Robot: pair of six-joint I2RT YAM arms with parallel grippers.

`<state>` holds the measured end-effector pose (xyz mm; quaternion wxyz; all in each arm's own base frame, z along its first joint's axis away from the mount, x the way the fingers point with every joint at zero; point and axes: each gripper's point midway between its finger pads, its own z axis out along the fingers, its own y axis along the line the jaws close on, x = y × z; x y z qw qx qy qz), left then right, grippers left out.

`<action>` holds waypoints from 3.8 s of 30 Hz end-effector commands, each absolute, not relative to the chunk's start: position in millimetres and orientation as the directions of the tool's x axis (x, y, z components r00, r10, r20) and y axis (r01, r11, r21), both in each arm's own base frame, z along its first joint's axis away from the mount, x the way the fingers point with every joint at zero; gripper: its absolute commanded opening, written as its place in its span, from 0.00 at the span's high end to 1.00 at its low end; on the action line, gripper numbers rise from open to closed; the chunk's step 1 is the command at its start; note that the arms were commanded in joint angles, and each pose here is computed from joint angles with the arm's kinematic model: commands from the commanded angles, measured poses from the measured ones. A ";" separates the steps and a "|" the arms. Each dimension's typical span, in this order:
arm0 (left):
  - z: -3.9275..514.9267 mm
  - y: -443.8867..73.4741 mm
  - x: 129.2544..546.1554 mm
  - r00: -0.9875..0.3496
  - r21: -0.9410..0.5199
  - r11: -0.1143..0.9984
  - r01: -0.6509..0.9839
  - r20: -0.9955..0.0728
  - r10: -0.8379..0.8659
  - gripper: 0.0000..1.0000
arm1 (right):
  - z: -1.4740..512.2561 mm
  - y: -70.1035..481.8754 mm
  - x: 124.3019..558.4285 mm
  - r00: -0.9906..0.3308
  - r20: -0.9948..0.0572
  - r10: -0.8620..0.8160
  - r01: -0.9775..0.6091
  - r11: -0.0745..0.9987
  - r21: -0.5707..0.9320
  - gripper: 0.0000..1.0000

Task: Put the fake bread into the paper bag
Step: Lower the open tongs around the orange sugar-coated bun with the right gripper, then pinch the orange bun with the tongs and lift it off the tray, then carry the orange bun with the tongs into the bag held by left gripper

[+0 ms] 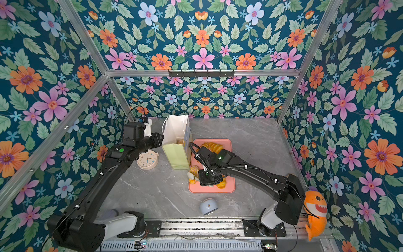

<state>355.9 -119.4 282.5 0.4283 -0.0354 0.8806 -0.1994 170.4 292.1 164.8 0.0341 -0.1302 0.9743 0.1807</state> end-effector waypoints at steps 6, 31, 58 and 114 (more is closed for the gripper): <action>284.7 -117.7 356.0 -0.621 -0.374 0.921 0.110 -0.749 -0.231 0.70 | 165.7 297.1 176.2 -0.961 -0.136 -0.241 -0.274 0.899 0.341 0.59; 281.5 -117.7 355.1 -0.625 -0.374 0.921 0.109 -0.746 -0.229 0.70 | 162.9 300.6 185.8 -0.960 -0.141 -0.242 -0.274 0.912 0.304 0.60; 286.5 -120.8 355.1 -0.619 -0.386 0.914 0.126 -0.751 -0.232 0.70 | 204.8 274.0 183.1 -0.941 -0.228 -0.249 -0.306 0.915 0.263 0.69; 316.5 -117.0 362.4 -0.572 -0.359 0.924 0.132 -0.788 -0.225 0.56 | 433.9 296.4 202.3 -0.747 -0.639 -0.183 -0.574 0.662 0.482 0.70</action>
